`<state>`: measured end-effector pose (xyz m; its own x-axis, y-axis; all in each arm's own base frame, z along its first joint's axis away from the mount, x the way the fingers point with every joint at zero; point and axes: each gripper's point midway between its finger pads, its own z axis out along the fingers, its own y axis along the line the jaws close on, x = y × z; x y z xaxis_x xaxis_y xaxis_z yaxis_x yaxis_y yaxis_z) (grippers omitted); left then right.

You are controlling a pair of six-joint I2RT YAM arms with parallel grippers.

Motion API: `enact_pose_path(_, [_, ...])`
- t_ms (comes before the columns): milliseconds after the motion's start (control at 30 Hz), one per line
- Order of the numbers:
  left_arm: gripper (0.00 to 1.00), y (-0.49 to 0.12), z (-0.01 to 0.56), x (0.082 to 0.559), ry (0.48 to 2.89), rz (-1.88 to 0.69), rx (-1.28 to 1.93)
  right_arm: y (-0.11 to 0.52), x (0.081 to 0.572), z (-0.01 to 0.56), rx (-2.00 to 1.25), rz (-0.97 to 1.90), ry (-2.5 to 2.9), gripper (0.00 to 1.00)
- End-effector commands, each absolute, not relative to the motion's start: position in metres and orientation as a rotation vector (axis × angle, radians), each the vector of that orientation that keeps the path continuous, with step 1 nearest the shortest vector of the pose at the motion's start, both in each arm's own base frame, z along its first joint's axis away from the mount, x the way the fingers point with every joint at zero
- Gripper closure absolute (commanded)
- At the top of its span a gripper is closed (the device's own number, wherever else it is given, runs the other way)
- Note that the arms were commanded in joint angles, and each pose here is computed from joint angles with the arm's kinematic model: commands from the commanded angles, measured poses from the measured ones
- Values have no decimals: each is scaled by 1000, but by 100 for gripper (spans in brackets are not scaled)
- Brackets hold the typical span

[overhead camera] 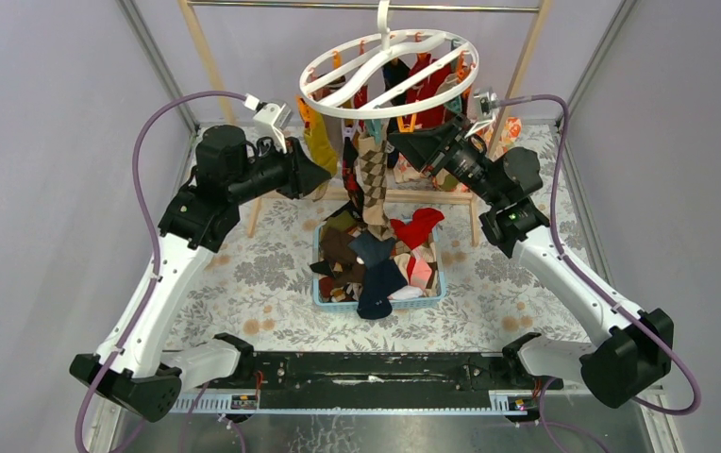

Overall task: Clip the socks to the hanger
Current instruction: Open the clamp at the hanger.

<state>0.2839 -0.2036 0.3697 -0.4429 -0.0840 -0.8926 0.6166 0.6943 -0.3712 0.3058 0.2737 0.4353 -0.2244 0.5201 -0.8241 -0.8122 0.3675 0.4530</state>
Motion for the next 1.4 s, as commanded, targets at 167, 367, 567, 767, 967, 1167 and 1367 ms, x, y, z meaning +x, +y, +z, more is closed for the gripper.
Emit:
enact_pose_path(167, [57, -196, 427, 278, 1741, -834, 388, 281, 311, 460, -284, 1216, 1239, 97])
enact_pose_path(367, [51, -198, 468, 272, 1673, -898, 345, 313, 320, 453, -233, 1079, 1298, 99])
enact_pose_path(567, [45, -210, 489, 278, 1662, -979, 339, 330, 323, 455, -172, 1085, 1274, 100])
enact_pose_path(767, [37, -228, 486, 297, 1697, -1039, 324, 340, 326, 448, -88, 1000, 1310, 100])
enact_pose_path(967, [33, -237, 481, 303, 1703, -1034, 340, 344, 323, 444, -44, 969, 1312, 100])
enact_pose_path(1167, [33, -241, 473, 311, 1708, -1023, 345, 356, 321, 444, -63, 968, 1317, 100])
enact_pose_path(1367, [35, -245, 467, 316, 1715, -1031, 344, 359, 318, 443, -72, 973, 1315, 100])
